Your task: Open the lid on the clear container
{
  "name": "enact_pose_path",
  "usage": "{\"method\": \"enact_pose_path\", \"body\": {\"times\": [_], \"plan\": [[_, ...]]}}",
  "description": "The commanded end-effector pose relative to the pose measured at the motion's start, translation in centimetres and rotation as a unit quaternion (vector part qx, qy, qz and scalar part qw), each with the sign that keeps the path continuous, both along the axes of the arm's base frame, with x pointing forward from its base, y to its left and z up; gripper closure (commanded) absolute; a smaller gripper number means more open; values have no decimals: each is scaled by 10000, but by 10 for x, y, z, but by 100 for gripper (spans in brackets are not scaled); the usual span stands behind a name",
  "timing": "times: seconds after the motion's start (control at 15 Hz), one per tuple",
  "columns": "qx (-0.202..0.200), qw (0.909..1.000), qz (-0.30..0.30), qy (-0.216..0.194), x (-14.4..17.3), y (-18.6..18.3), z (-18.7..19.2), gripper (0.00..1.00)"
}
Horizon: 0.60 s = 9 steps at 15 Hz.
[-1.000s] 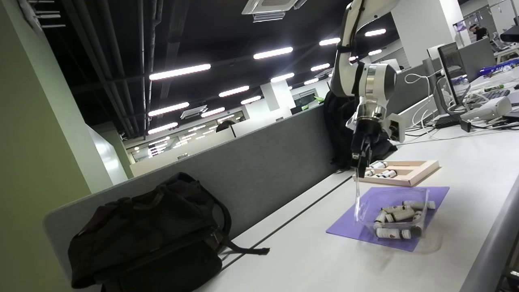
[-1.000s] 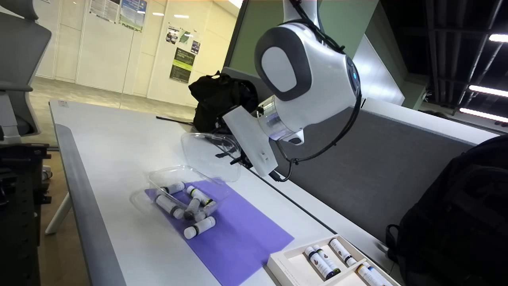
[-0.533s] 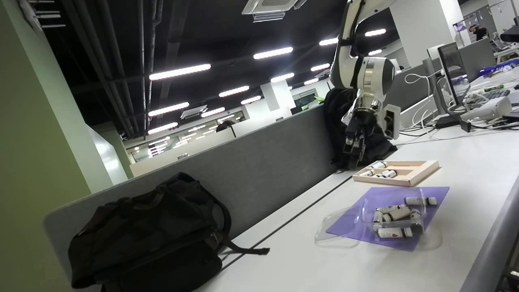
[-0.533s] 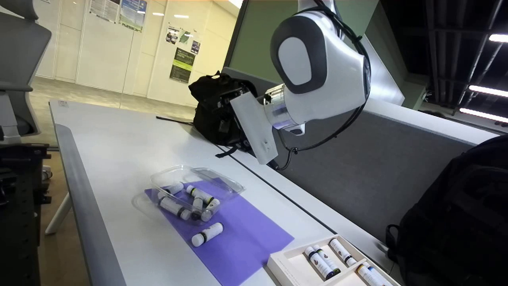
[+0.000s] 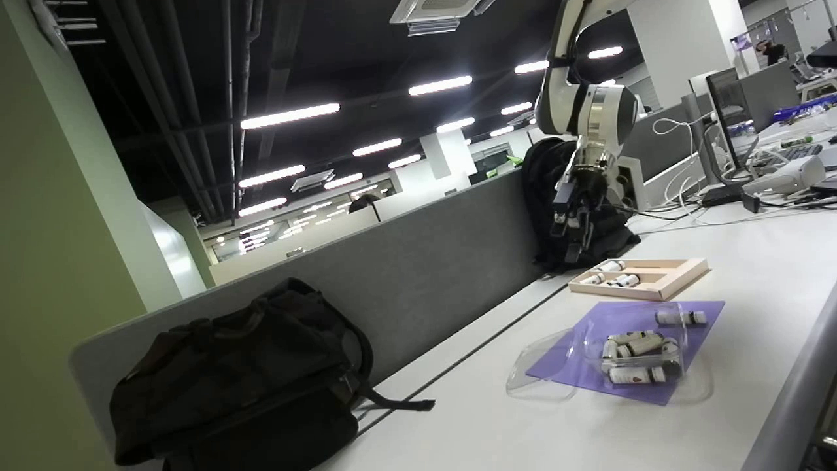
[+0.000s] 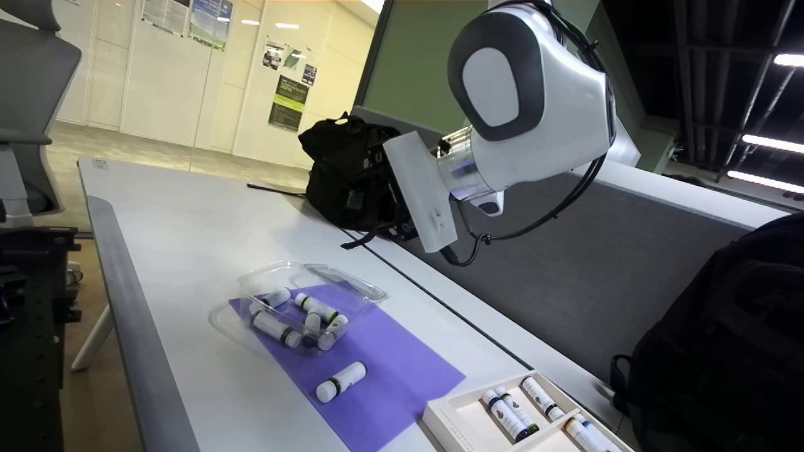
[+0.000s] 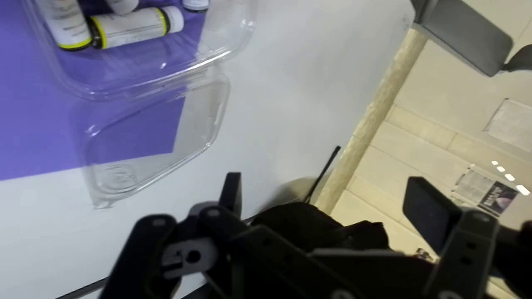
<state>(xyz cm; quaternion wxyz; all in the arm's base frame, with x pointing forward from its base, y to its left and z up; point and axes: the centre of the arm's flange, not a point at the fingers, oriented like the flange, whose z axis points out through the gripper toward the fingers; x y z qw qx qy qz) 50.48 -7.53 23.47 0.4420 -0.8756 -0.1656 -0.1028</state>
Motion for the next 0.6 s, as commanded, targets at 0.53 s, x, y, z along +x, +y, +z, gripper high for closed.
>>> {"method": "enact_pose_path", "body": {"times": [0.53], "plan": [[-2501,9553,-1109,1121,-43,15,83,0]]}}
